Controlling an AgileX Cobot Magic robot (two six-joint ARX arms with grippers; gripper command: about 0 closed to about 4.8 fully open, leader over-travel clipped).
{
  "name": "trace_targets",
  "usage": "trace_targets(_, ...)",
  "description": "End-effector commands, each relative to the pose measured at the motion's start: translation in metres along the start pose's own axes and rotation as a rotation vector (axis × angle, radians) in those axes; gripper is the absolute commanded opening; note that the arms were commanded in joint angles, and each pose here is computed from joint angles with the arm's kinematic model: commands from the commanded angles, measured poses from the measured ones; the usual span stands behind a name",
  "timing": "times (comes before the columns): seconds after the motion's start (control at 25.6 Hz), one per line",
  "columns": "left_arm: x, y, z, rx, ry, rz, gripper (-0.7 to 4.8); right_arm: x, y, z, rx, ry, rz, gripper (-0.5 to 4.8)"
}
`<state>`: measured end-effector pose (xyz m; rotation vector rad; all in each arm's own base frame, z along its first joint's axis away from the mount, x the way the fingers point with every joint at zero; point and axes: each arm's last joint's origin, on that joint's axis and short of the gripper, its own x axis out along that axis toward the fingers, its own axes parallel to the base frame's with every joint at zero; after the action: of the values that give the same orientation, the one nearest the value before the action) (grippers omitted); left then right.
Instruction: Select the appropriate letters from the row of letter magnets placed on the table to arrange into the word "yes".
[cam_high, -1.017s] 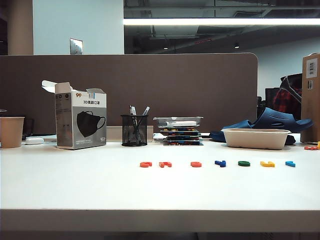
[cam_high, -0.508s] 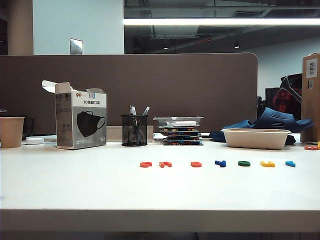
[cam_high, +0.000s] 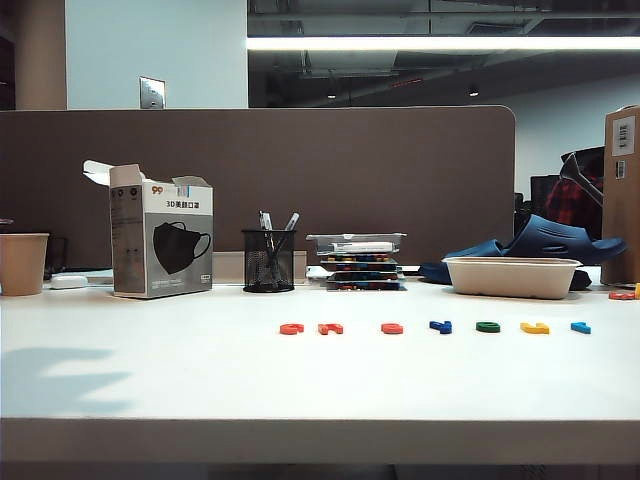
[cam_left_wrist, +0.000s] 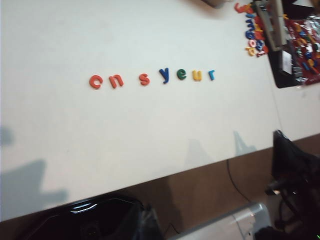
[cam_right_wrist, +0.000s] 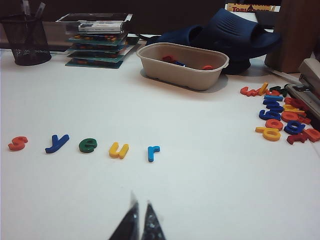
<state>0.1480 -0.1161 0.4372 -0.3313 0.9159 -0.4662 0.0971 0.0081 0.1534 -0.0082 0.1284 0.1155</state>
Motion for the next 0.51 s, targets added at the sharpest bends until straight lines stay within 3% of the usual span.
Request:
trace_targets(0.04,0.007,-0.008,0.001,-0.004,-0.056,0.070,-0.05,0.000,0.000,0.000,-0.003,-0.017,-0.002,0.13)
trace_targets(0.27,0.011,-0.022,-0.003,-0.018,-0.081,0.039,-0.05,0.000,0.000,0.000,-0.003,-0.017,-0.002,0.13)
trace_targets(0.51,0.012,-0.040,-0.012,0.023,-0.084,-0.034,-0.05,0.000,0.000,0.000,-0.003,-0.017,-0.002,0.13)
